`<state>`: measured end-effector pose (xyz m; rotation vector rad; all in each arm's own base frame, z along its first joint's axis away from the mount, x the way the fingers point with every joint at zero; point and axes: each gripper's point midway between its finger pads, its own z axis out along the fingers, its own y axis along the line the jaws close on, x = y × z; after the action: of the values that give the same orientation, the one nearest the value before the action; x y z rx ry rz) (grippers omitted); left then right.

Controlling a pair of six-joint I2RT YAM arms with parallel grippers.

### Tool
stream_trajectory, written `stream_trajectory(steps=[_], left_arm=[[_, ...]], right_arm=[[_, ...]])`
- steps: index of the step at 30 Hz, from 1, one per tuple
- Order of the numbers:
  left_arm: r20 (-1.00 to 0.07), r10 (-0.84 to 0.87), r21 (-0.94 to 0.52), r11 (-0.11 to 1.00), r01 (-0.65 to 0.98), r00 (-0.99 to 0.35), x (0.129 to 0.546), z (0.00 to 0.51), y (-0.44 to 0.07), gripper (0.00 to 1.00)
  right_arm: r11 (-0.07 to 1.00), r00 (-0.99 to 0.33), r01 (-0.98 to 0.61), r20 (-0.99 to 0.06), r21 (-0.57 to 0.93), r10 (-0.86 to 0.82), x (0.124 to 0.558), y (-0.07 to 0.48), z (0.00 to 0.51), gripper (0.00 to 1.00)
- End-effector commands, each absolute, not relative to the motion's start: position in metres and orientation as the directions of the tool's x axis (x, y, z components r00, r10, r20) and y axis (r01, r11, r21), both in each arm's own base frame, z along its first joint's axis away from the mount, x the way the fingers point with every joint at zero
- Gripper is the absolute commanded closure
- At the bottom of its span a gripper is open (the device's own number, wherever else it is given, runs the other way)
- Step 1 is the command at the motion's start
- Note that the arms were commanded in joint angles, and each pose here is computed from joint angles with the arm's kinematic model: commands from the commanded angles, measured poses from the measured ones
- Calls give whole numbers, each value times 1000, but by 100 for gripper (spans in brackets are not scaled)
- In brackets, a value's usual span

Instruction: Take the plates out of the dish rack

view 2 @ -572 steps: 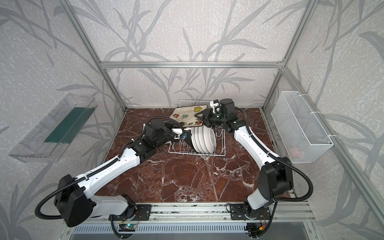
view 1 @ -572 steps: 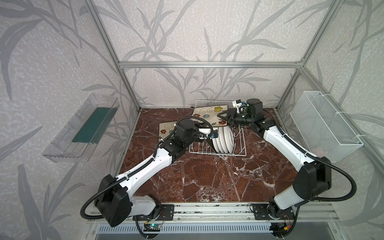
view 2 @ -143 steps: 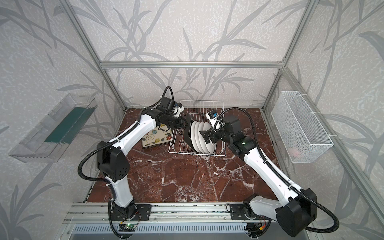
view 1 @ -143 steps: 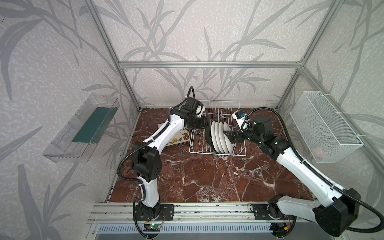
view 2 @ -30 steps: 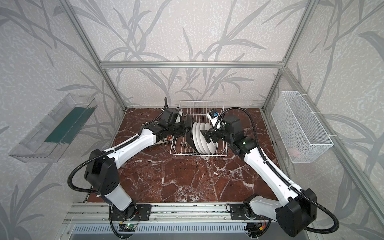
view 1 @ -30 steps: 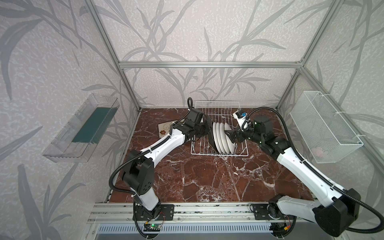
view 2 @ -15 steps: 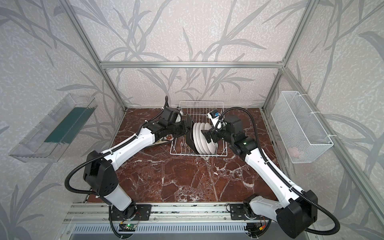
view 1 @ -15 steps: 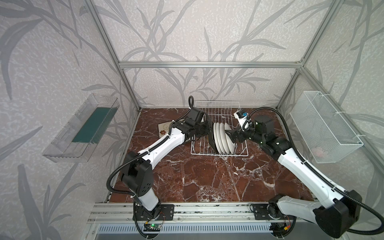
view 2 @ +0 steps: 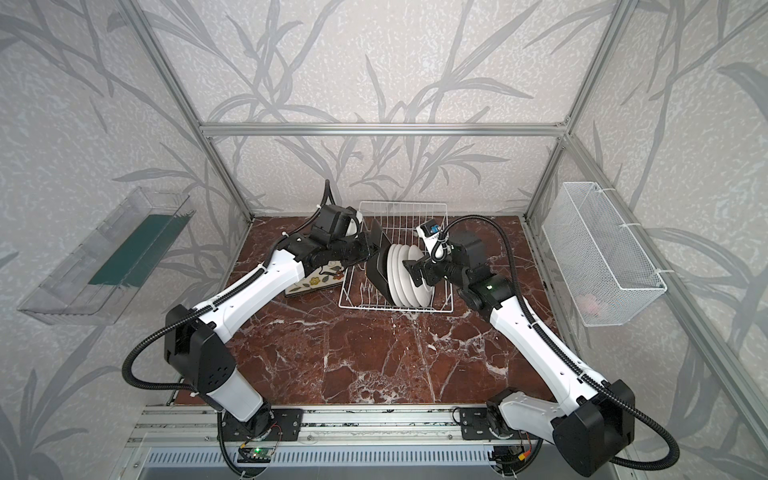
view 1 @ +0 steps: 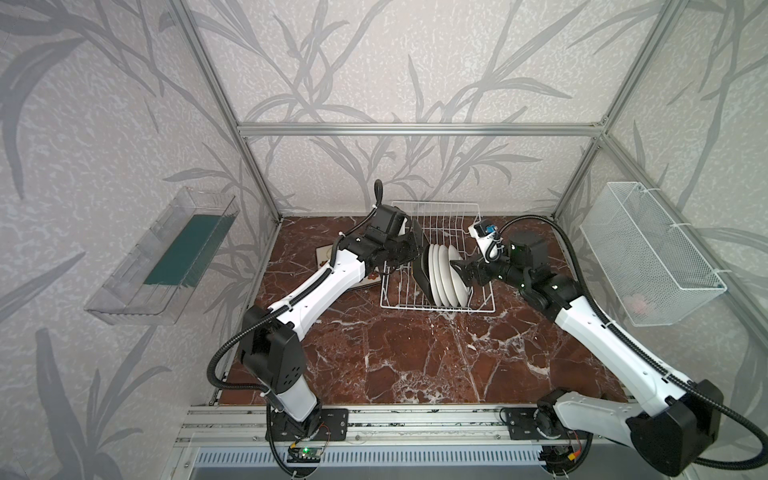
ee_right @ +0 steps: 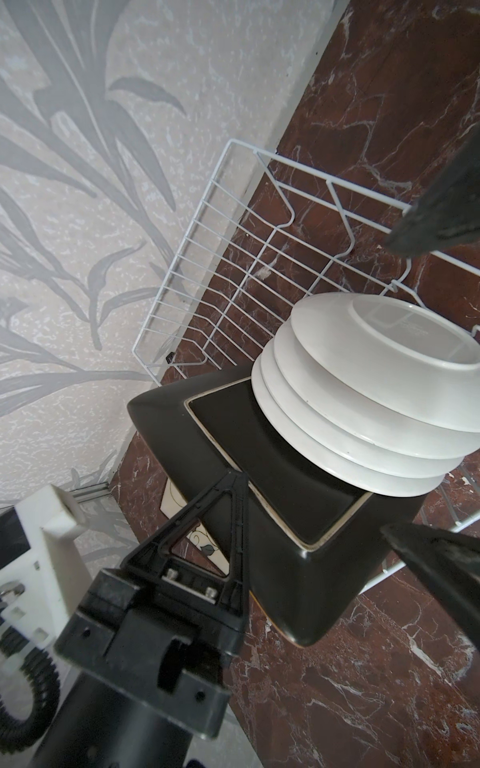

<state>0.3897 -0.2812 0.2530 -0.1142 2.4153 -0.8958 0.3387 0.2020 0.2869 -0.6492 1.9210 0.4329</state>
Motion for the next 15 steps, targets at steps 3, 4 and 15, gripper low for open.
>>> stream_trajectory(steps=[3, 4, 15], left_arm=[[-653, -317, -626, 737, 255, -688, 399, 347, -266, 100], [-657, -315, -622, 740, 256, -685, 400, 348, -265, 100], [-654, -330, -635, 729, 257, -680, 402, 352, -263, 100]], right_arm=[[795, -321, -607, -920, 15, -227, 337, 199, 298, 1], [795, -321, -606, -920, 15, -227, 337, 199, 298, 1], [797, -321, -604, -918, 10, -232, 339, 198, 297, 1]])
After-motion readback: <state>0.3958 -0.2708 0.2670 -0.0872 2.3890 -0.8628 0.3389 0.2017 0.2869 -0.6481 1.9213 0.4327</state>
